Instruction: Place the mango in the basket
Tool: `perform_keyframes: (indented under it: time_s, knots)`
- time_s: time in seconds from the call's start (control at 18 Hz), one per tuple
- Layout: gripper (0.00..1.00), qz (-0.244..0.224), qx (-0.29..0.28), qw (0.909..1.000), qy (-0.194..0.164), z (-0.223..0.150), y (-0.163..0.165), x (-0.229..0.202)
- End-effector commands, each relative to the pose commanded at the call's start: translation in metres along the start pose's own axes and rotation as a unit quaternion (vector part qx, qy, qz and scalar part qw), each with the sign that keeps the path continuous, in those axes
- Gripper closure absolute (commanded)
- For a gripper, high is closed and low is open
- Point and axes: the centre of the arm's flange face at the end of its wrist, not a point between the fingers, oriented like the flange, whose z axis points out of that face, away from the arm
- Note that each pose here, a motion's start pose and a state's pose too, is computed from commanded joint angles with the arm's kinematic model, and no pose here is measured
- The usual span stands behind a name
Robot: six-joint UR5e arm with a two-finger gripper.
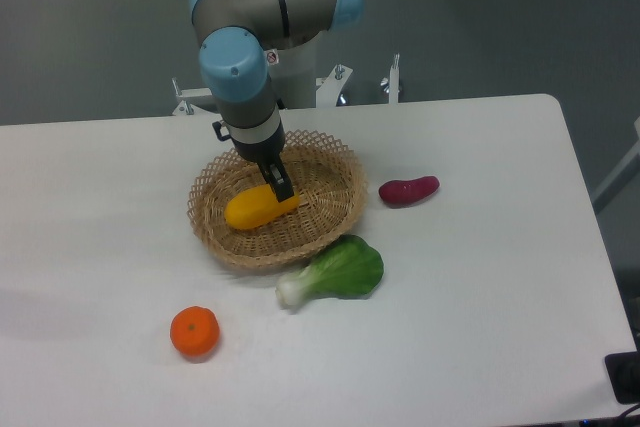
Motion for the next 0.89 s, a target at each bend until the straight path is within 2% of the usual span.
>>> perform_keyframes:
  time_s: [0.22, 0.44, 0.67, 0.89]
  knots:
    - [0.00, -0.024, 0.002, 0.9994, -0.024, -0.019, 0.018, -0.037]
    - [0.00, -0.057, 0.005, 0.9971, -0.050, -0.043, 0.052, -0.081]
    - [0.00, -0.085, 0.001, 0.9951, -0.051, -0.029, 0.078, -0.144]
    - [0.00, -0.123, 0.005, 0.9904, -0.062, -0.028, 0.126, -0.192]
